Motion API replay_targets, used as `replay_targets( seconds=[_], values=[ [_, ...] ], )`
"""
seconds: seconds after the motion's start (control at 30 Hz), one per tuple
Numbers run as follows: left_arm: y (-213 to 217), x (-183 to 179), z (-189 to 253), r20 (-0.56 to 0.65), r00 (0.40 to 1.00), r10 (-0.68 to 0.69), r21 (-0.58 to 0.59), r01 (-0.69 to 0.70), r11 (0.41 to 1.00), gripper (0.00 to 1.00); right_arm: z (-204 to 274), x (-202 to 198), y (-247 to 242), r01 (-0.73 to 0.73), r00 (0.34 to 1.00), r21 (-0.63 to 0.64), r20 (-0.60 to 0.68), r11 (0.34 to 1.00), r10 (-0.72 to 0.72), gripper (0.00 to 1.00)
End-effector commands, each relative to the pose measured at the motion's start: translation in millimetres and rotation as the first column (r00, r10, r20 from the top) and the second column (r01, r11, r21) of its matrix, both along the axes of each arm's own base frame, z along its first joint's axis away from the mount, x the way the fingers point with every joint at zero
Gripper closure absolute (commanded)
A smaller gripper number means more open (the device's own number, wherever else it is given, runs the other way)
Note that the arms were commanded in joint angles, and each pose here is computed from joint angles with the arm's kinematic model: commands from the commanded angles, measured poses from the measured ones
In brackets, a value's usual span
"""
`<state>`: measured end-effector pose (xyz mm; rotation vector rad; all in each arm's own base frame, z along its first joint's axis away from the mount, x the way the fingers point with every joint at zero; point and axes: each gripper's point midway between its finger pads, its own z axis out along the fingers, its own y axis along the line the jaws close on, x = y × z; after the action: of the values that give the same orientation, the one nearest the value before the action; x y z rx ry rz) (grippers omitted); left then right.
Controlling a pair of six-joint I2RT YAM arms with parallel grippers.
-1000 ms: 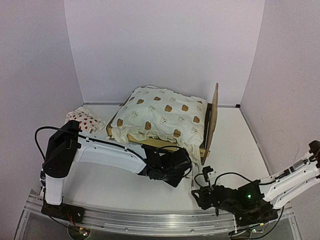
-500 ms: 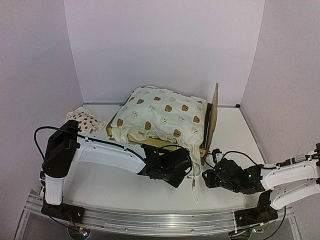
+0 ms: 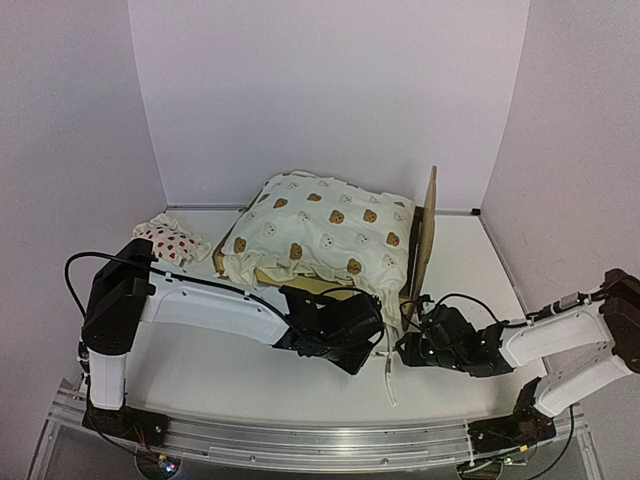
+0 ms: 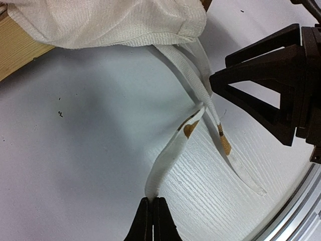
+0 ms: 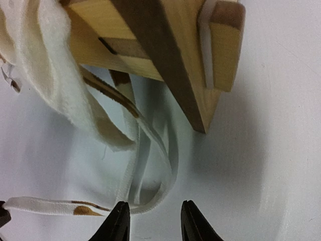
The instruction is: Set up the pet bed
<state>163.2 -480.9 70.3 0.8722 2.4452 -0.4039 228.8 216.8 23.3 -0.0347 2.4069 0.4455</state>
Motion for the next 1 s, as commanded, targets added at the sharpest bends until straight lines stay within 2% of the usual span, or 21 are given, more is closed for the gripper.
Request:
replay_targets(
  seconds=[0.0, 0.4, 0.73, 0.83, 0.97],
  values=[
    [-11, 2, 35, 0.02, 1.0, -0.021, -0.09, 0.023, 0.996, 1.0, 12, 17, 7, 0.043, 0.996, 0.056, 0.074, 0.998, -0.047, 0.65],
    [-10, 1, 33, 0.013, 1.0, -0.023, -0.088, 0.024, 0.996, 1.0, 1, 27, -4, 0.106, 0.989, -0.007, 0.107, 0.994, -0.105, 0.69],
    [-10, -1, 28, 0.002, 1.0, -0.025, -0.081, 0.025, 0.996, 1.0, -15, 26, -2, 0.115, 0.988, 0.035, 0.1, 0.993, -0.118, 0.77],
    [-10, -1, 26, -0.001, 1.0, -0.029, -0.078, 0.029, 0.997, 1.0, -18, 26, -1, 0.121, 0.987, 0.05, 0.097, 0.991, -0.125, 0.81],
    [-13, -3, 28, -0.005, 0.999, -0.046, -0.09, 0.045, 0.995, 1.0, -16, 25, -4, 0.128, 0.985, 0.067, 0.104, 0.99, -0.134, 0.95]
  ],
)
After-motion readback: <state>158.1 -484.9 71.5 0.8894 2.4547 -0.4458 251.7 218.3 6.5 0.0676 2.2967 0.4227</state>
